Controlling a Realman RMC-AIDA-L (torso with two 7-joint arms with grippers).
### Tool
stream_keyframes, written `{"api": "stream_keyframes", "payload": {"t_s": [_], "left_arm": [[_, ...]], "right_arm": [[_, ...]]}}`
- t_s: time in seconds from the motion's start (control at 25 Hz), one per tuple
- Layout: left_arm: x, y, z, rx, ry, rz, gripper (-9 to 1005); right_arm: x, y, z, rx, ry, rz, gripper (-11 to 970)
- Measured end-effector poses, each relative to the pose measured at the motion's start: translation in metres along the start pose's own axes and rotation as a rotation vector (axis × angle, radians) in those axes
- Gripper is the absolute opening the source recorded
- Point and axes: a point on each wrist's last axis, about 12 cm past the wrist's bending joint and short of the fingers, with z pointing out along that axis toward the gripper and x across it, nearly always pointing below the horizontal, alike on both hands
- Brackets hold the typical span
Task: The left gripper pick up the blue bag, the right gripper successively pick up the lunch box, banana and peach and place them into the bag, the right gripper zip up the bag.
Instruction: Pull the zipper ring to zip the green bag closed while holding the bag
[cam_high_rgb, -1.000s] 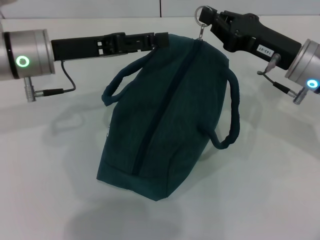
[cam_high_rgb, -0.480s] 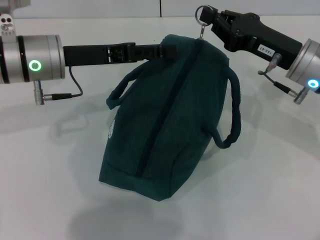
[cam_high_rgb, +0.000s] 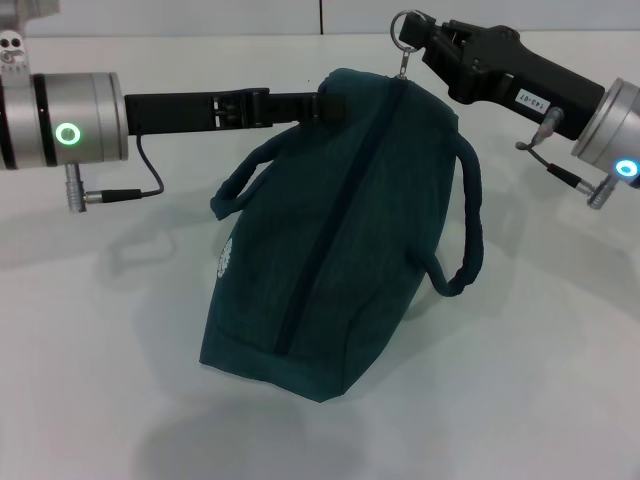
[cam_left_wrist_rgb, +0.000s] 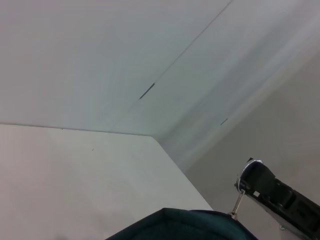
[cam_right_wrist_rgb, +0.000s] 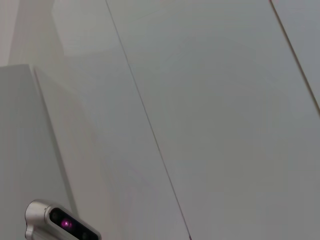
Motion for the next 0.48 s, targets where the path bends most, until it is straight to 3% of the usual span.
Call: {"api": "stream_keyframes", "payload": {"t_s": [0.2,0.48], "left_arm": [[0.0009,-0.0001,0.0003,0.001,0.0,-0.002,448],[0.0026,-0.0001,0.0011,0.005,-0.001,0.001,405]], "right_arm": [[0.0005,0.0007,-0.0002,-0.004,-0.001,0.002,6],[0.0016,0.0012,-0.0015,-0.003,-0.003,0.01,6]]}}
